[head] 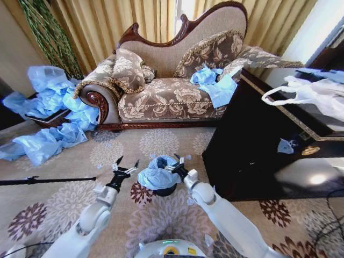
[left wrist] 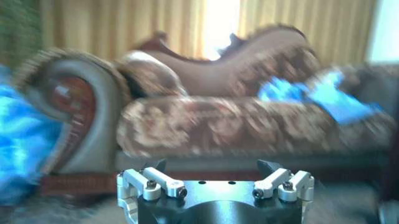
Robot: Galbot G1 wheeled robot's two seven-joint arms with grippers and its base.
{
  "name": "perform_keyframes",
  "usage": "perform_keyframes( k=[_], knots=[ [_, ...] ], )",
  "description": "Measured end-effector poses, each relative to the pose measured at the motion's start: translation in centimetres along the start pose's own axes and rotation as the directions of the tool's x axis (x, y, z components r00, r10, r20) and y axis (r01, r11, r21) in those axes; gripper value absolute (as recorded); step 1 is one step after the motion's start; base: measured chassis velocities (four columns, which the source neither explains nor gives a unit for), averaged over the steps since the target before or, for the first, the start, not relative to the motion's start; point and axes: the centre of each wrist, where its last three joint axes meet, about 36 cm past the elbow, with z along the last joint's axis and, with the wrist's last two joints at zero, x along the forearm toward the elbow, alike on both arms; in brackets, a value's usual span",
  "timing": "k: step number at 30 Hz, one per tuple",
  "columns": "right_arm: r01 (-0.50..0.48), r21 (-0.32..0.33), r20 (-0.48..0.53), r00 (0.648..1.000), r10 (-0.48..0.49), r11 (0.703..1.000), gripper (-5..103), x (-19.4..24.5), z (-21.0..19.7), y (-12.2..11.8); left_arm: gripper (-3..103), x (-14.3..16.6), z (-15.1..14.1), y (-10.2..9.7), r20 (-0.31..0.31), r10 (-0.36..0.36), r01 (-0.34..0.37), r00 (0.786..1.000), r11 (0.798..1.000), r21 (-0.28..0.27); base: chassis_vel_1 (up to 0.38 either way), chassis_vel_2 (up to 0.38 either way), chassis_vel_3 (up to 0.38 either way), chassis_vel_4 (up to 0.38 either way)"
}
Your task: Place a garbage bag over the trash bin.
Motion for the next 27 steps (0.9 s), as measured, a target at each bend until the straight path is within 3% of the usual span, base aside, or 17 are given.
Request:
perform_keyframes(
  k=[1,3,7,8,11,13,18,20,27],
  knots=[
    [-0.002,0.011,-0.027,1.0,0.003,1.0,71,-1.7,0.2,-0.2,99,0.2,-1.7,0.5,0.031,-0.069,0.068,0.997,0.997,0.034,0.0,0.0,0.0,0.0],
    [-0.01,0.024,-0.079,0.997,0.011,1.0,66,-3.4,0.6,-0.8,100,0.5,-3.9,1.3,0.071,-0.141,0.136,0.988,0.988,0.067,0.0,0.0,0.0,0.0],
    [-0.036,0.043,-0.166,0.985,0.042,0.998,49,-4.4,1.7,-1.6,100,1.1,-6.5,2.8,0.119,-0.197,0.189,0.973,0.979,0.079,0.0,0.0,0.0,0.0],
    [-0.036,0.043,-0.166,0.985,0.042,0.998,49,-4.4,1.7,-1.6,100,1.1,-6.5,2.8,0.119,-0.197,0.189,0.973,0.979,0.079,0.0,0.0,0.0,0.0],
    [-0.034,0.039,-0.266,0.963,0.043,0.999,33,-2.7,3.0,-2.3,100,1.1,-8.1,4.0,0.155,-0.215,0.205,0.964,0.976,0.077,0.0,0.0,0.0,0.0],
    [-0.025,0.039,-0.279,0.96,0.035,0.999,33,-2.5,3.2,-2.4,100,1.0,-8.2,4.1,0.16,-0.214,0.204,0.963,0.976,0.078,0.0,0.0,0.0,0.0],
    [0.036,0.072,-0.336,0.942,-0.01,0.997,12,-3.3,2.9,-2.2,100,0.6,-9.2,3.5,0.154,-0.214,0.19,0.965,0.969,0.155,0.0,0.0,0.0,0.0],
    [0.135,0.106,-0.412,0.907,-0.08,0.985,1,-6.4,0.9,-0.3,100,1.0,-8.9,3.4,0.148,-0.237,0.205,0.96,0.958,0.2,0.0,0.0,0.0,0.0],
    [0.28,0.198,-0.498,0.854,-0.15,0.939,0,-12.2,-1.1,2.5,100,1.5,-8.9,3.0,0.16,-0.231,0.193,0.96,0.956,0.223,0.0,0.0,0.0,0.0]
  ],
)
